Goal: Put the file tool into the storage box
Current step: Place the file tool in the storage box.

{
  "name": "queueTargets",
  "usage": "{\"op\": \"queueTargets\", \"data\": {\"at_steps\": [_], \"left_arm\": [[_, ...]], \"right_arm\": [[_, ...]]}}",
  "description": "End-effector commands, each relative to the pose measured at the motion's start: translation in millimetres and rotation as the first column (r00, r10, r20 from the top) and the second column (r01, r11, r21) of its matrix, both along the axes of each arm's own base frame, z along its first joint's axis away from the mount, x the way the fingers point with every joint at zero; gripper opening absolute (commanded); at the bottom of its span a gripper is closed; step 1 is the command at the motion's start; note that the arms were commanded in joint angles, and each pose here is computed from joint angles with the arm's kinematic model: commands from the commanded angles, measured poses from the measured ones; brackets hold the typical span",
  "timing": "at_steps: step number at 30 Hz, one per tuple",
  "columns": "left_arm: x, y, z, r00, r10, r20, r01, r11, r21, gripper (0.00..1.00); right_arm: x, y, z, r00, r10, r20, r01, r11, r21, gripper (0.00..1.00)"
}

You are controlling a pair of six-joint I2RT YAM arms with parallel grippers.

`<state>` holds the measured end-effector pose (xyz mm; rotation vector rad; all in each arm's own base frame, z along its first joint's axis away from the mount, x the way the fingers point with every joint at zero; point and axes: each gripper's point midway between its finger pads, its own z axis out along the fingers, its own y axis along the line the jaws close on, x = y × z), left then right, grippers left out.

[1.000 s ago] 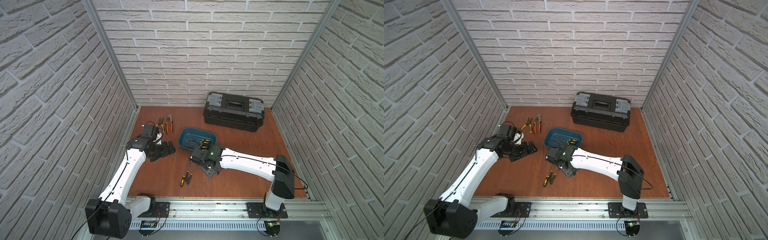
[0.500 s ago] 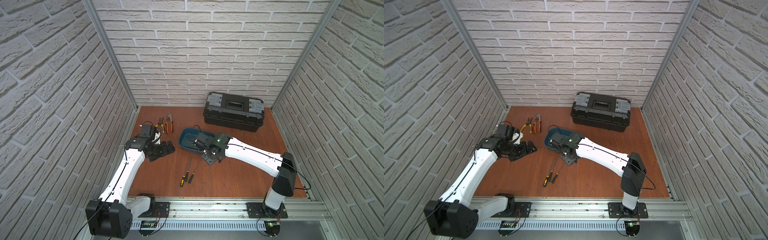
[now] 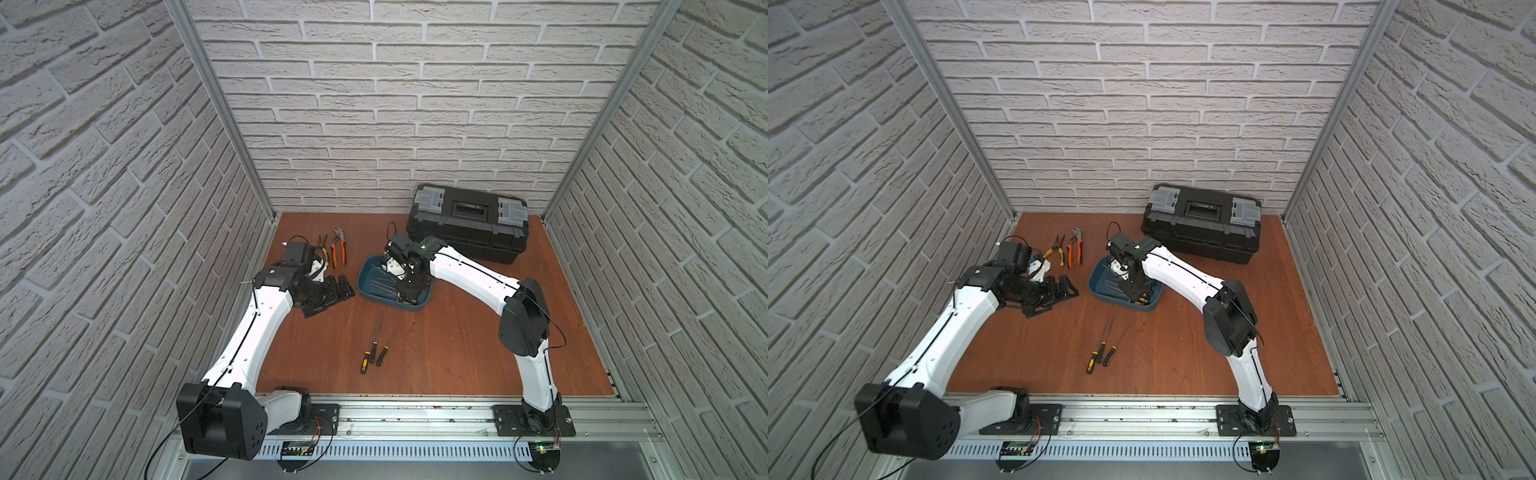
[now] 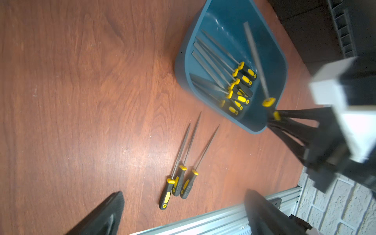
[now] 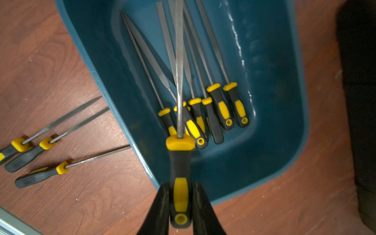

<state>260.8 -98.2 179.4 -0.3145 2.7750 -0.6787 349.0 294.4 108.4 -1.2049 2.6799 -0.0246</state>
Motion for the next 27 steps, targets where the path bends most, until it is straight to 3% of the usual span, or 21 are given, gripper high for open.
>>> {"op": "queueTargets", "data": {"at_steps": [1,12,20,27], "left_arm": [[7,1,6,1.0,0.001,0.002,-0.001,1.0,0.02,0.98],[28,-2,8,1.0,0.015,-0.011,-0.014,1.0,0.026,0.98],[34,-9,7,1.0,0.005,-0.013,-0.005,0.999,0.039,0.98],[28,-10,3,1.0,0.01,-0.014,-0.009,0.999,0.038,0.98]], "right_arm": [[7,19,3,0.997,0.082,-0.001,-0.082,0.994,0.071,0.16],[-10,11,-31,0.987,0.132,-0.088,-0.129,0.991,0.04,0.17],[-6,3,-26,0.996,0.078,-0.042,-0.077,0.997,0.03,0.5],[9,0,7,0.996,-0.07,0.063,0.065,0.994,0.083,0.55]]}}
